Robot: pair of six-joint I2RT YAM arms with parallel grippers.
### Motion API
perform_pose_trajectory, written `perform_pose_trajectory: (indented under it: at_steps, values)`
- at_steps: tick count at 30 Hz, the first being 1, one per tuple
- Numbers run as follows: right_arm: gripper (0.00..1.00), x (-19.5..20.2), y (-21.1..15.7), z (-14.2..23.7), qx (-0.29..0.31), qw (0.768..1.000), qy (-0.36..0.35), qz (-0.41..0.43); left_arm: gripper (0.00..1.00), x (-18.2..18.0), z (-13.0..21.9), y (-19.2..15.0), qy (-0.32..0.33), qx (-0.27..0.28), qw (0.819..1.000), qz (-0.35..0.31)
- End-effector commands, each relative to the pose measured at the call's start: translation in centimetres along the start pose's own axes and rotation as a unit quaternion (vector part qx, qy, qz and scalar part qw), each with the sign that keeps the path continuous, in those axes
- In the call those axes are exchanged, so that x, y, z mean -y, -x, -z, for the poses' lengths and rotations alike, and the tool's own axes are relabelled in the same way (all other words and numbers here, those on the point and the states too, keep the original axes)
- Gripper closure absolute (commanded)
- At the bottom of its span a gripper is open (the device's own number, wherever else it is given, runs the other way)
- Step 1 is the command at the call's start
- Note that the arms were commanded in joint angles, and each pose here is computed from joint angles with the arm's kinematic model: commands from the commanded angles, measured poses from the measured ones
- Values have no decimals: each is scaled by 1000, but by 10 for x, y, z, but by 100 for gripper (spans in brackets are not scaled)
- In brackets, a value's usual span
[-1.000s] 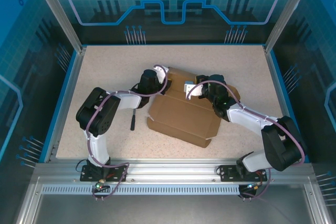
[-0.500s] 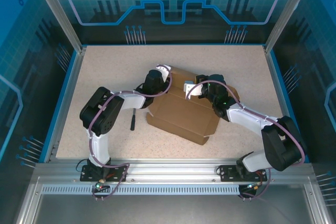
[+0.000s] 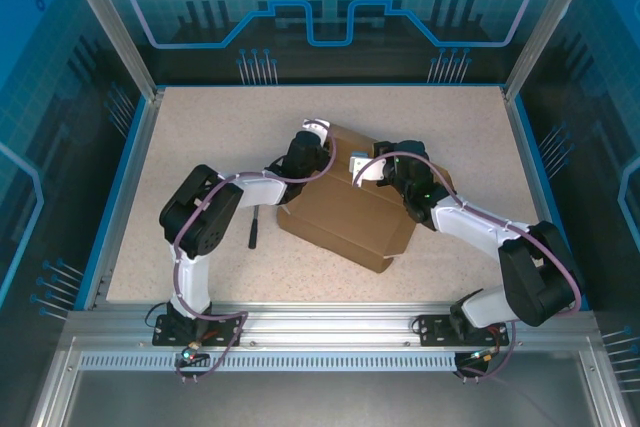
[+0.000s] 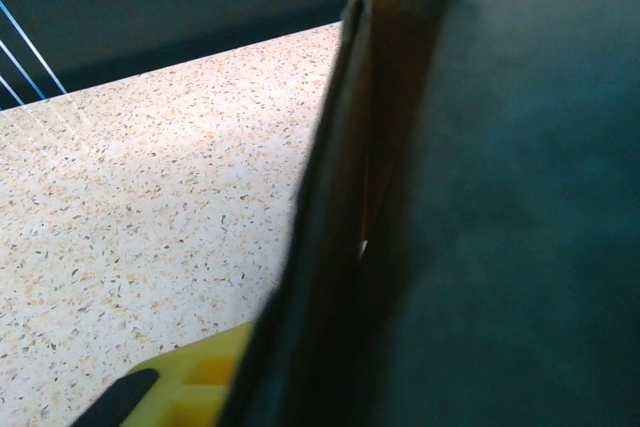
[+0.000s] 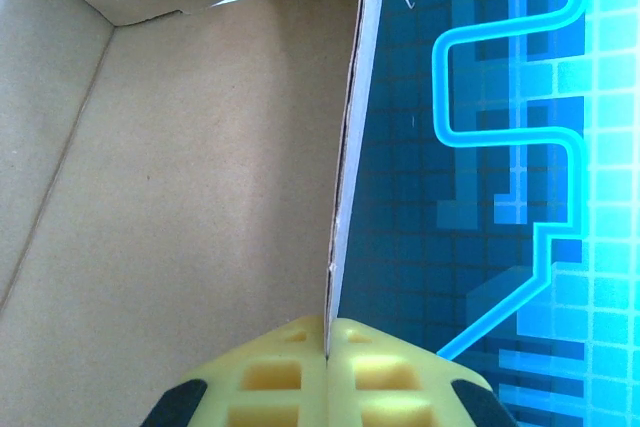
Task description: Fold the paper box
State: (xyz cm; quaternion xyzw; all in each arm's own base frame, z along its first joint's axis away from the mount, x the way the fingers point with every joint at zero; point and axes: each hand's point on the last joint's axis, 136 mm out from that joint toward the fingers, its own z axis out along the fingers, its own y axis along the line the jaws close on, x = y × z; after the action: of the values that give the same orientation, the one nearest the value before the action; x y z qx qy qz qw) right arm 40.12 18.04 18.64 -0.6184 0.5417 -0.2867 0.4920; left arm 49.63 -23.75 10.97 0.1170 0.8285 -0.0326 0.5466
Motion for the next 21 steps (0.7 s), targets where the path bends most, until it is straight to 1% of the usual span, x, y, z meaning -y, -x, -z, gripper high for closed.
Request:
perform_pose_trajectory:
  at_steps: [1, 7, 11, 15, 21]
  values:
    - [100, -8, 7, 3, 12, 999, 30, -12, 75, -13, -1, -3, 12, 3, 1000, -1]
    - [100, -2, 0, 1, 0, 999, 27, -36, 58, 5, 13, -10, -70, -8, 997, -9]
    - [100, 1, -1, -2, -2, 999, 26, -44, 50, 8, 23, -12, -99, -12, 995, -6]
    - [100, 2, -1, -3, -2, 999, 25, -47, 44, 4, 27, -16, -117, -13, 993, 6]
    - [100, -3, -2, -3, -5, 998, 40, -46, 41, -7, 22, -18, -126, -21, 991, 39]
